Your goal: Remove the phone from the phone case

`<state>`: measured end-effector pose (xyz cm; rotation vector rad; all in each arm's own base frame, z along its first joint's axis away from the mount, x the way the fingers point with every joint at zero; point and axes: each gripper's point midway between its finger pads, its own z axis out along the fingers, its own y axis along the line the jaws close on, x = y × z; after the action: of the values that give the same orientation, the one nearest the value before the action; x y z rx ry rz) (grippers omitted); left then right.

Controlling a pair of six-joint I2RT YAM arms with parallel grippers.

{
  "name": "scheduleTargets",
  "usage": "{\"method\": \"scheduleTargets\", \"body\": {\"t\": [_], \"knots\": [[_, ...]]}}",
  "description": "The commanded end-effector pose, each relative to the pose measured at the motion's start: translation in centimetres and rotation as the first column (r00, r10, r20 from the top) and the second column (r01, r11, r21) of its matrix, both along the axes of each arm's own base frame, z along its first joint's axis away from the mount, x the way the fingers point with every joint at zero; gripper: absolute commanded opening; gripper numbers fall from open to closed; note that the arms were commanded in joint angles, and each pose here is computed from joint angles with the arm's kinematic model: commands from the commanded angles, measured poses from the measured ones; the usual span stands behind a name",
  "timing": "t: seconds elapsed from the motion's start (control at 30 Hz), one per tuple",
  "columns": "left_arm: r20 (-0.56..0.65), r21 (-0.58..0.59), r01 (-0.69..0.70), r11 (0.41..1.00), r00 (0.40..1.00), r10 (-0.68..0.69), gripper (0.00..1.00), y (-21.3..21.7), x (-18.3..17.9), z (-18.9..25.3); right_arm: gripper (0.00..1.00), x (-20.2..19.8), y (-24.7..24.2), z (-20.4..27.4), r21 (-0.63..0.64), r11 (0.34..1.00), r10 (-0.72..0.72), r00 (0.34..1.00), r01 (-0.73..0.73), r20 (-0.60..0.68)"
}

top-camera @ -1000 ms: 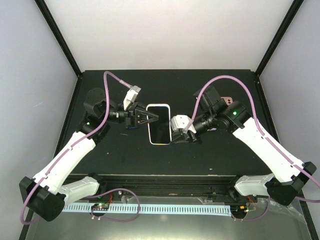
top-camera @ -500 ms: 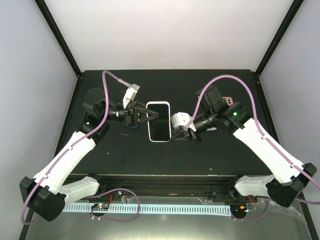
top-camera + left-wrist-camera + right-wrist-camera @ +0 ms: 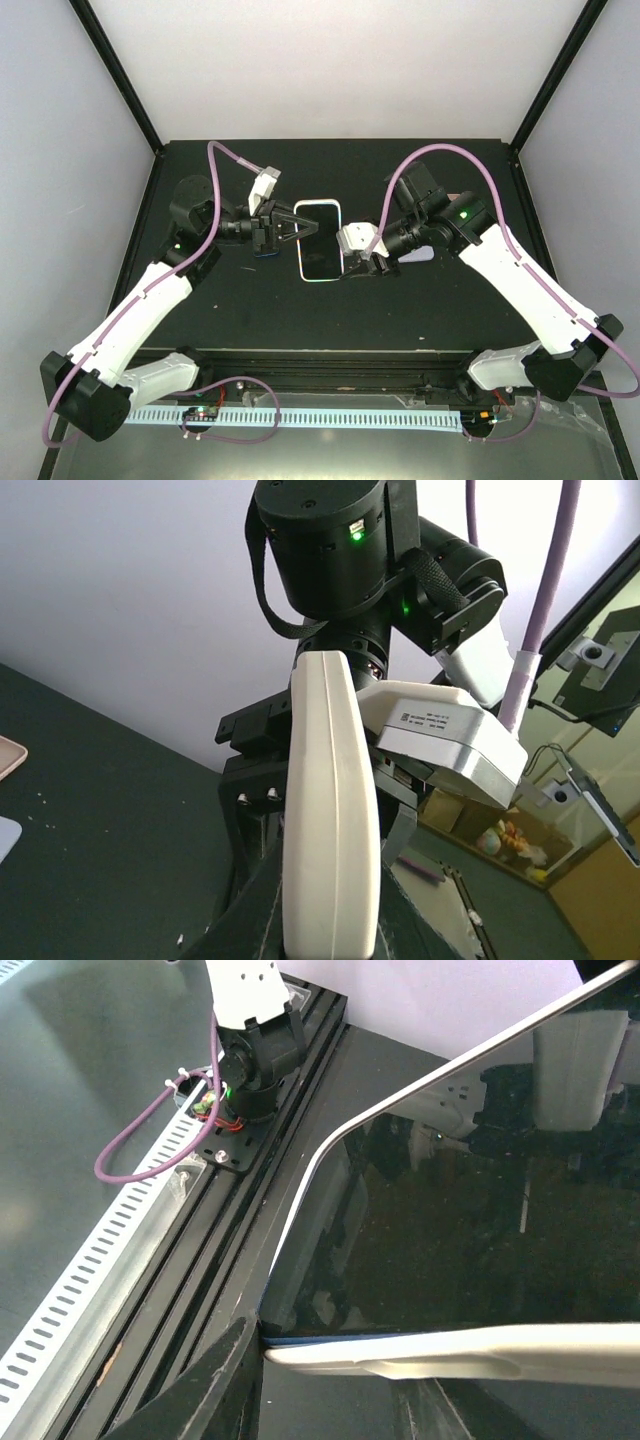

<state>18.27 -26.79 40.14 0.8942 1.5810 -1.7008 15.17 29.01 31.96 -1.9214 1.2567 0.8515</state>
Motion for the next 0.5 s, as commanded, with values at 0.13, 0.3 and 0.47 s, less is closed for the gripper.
{"method": "scheduleTargets", "body": {"t": [0.13, 0.3, 0.47], "knots": [[-0.037, -0.002, 0.222, 0.975, 0.974, -0.222, 0.02, 0.0, -5.3, 2.2, 0.36, 4.7, -0.6, 0.0, -0.026, 0.995, -0.089, 0.966, 0.098, 0.243], [-0.041, 0.003, 0.228, 0.974, 0.973, -0.228, 0.02, 0.1, -5.5, 2.3, 0.39, 3.4, -1.1, 0.9, -0.026, 0.999, -0.036, 0.965, 0.045, 0.259], [-0.05, 0.009, 0.227, 0.974, 0.973, -0.226, 0.02, -0.1, -5.3, 2.0, 0.47, 3.0, -1.1, 1.1, -0.006, 0.999, -0.034, 0.968, 0.037, 0.25]]}}
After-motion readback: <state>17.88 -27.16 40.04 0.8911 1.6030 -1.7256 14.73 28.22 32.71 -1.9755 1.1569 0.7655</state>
